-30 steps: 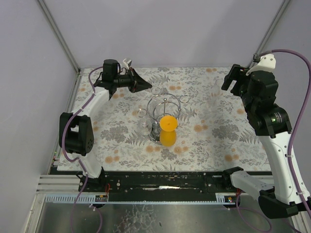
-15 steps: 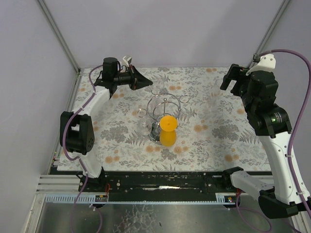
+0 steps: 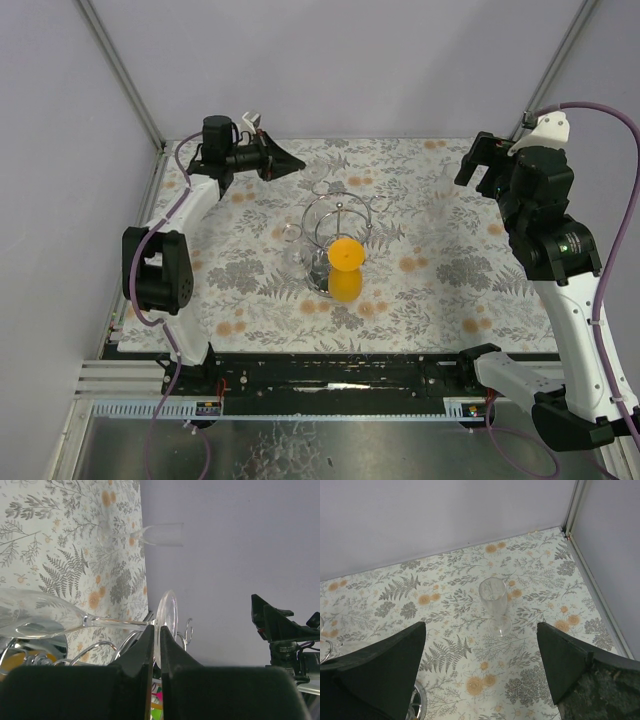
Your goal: Take the wine glass off the wine glass rack
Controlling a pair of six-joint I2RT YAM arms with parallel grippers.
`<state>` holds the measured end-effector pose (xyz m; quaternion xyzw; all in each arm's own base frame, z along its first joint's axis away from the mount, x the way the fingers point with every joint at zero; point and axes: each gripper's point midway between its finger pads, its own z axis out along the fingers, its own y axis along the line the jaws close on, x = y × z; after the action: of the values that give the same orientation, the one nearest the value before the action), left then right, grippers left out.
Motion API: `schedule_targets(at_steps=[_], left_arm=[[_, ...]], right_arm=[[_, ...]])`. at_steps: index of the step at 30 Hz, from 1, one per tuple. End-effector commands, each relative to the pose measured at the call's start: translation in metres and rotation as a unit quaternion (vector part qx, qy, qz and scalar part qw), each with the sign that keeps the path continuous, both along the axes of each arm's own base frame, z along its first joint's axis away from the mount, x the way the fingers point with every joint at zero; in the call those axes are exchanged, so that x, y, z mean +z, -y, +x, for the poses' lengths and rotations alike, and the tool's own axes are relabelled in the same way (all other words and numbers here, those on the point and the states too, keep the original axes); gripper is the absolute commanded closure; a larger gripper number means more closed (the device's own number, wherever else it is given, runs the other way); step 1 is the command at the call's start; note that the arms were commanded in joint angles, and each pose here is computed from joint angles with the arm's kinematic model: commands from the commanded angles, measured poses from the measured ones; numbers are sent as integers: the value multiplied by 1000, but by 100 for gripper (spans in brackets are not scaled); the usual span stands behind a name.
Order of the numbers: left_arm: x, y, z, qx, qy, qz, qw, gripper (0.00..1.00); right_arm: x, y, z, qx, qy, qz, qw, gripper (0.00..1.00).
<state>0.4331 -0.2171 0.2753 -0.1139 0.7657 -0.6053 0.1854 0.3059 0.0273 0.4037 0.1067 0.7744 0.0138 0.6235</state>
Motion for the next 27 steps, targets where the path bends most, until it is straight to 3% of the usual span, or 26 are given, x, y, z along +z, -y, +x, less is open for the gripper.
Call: schedule_targets(at_steps=[1, 7, 17, 22, 27], left_arm=[[26, -7, 3, 1, 47, -12, 999, 100], [32, -11, 7, 5, 65, -9, 998, 100], [103, -21, 6, 17, 227, 66, 972, 100], [142, -22, -2, 20, 334, 115, 935, 100], [174, -10, -23, 14, 452, 171, 875, 100]], right_arm=[[19, 5, 0, -10, 31, 1, 999, 1], [21, 4, 0, -8, 33, 2, 999, 1], [23, -6, 6, 10, 13, 13, 1000, 1], [21, -23, 19, 36, -21, 28, 999, 1], [24, -44, 32, 76, -51, 61, 994, 1]])
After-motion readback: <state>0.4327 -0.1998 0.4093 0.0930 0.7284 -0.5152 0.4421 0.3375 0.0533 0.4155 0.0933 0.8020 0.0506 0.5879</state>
